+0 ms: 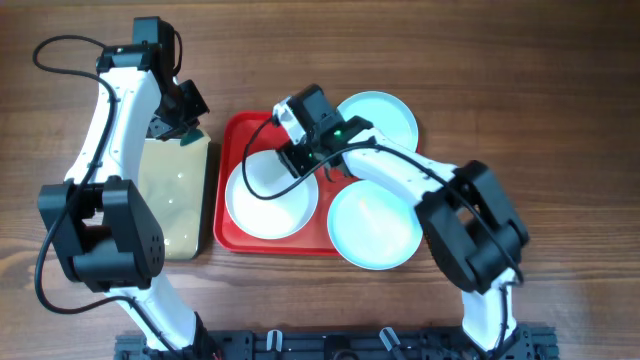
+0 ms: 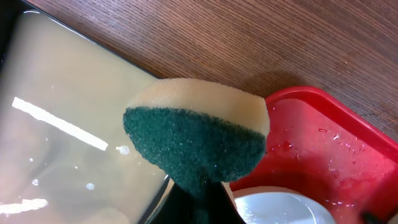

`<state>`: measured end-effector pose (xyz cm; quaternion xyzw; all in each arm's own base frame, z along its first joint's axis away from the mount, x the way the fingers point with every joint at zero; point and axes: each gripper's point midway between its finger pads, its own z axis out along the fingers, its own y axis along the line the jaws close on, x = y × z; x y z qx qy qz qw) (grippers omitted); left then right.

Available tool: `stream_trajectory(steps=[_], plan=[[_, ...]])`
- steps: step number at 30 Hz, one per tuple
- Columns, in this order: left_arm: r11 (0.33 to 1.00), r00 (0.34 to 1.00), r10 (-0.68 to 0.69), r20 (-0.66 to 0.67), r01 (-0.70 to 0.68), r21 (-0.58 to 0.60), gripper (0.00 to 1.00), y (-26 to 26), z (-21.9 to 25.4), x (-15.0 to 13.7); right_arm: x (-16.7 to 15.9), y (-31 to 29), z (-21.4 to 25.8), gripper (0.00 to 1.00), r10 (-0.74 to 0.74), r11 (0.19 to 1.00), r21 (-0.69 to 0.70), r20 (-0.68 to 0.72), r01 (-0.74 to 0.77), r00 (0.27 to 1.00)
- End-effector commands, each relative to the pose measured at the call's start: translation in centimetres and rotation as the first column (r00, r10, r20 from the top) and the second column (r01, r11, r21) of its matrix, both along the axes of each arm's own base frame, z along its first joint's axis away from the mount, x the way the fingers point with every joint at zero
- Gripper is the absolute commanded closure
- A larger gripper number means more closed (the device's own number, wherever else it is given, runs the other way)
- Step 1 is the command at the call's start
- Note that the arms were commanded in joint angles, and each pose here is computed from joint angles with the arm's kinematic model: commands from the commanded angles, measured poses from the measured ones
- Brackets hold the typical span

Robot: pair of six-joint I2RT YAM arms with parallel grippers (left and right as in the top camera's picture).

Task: Clean dirty plates on tray and stack at the side

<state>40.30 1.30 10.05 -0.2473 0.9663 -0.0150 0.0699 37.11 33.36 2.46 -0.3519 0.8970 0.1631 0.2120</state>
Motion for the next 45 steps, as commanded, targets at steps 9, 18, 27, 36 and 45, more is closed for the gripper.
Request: stream_trajectory(steps=[9, 18, 27, 36, 45], plan=[[1.0, 0.999, -0.007, 0.041, 0.007, -0.013, 0.96, -0.5, 1.3, 0.5, -0.2, -4.8, -3.0, 0.96, -0.546, 0.837, -0.152, -0.156, 0.526, 0.823], [0.996, 0.998, -0.062, 0.024, 0.064, -0.064, 0.96, -5.7, 0.9, 0.0, -0.5, -5.9, -2.7, 0.96, -0.684, 0.727, -0.166, -0.271, 0.667, 0.678], [0.991, 0.993, -0.105, -0.055, 0.1, -0.088, 0.96, -11.9, -5.5, -3.9, 0.0, -6.6, -2.7, 0.96, -0.671, 0.739, -0.166, -0.267, 0.653, 0.692], [0.942, 0.95, -0.313, -0.023, 0.307, -0.136, 0.96, -15.1, -6.6, -4.8, 0.0, -6.5, -2.7, 0.96, -0.663, 0.746, -0.166, -0.264, 0.645, 0.7], [0.897, 0.903, -0.425, -0.06, 0.412, -0.16, 0.96, -15.2, -9.8, -7.7, 0.0, -6.5, -2.7, 0.96, -0.657, 0.753, -0.166, -0.261, 0.637, 0.708]])
